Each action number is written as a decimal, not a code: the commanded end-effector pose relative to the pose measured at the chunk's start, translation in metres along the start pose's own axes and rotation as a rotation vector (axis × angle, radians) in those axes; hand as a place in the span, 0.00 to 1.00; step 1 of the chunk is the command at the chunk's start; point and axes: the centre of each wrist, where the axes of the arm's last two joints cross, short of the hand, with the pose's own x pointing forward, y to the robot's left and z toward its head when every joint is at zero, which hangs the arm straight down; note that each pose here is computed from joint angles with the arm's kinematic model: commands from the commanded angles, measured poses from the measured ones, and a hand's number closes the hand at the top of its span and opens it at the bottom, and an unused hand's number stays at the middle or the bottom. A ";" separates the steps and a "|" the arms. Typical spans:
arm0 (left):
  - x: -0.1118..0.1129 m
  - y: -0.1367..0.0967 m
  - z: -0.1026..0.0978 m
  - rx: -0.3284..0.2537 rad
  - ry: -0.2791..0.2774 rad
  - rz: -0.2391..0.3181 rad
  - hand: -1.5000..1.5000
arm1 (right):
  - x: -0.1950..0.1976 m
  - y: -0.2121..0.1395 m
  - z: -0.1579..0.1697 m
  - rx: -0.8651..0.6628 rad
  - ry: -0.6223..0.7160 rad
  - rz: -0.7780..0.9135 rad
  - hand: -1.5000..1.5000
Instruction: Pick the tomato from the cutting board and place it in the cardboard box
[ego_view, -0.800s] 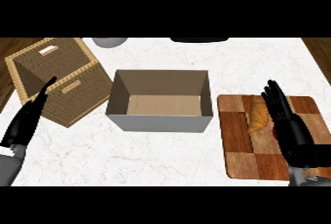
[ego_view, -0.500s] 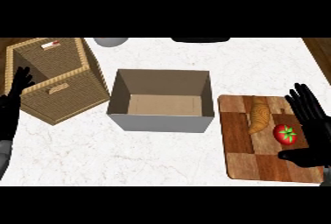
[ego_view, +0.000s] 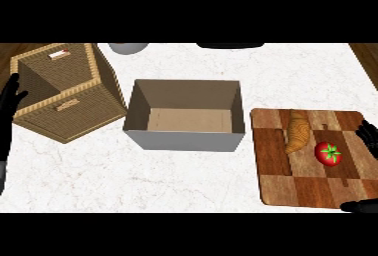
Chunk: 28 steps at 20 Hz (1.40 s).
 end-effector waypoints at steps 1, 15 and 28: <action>-0.036 -0.019 0.023 -0.073 0.166 0.023 0.50 | -0.024 -0.017 0.020 0.006 -0.104 -0.086 0.00; -0.026 -0.013 0.020 -0.097 0.138 -0.007 0.50 | 0.020 -0.104 -0.018 0.435 0.120 0.571 0.00; -0.022 -0.032 0.026 -0.095 0.169 -0.008 0.50 | -0.001 -0.051 -0.076 0.623 0.261 0.705 0.00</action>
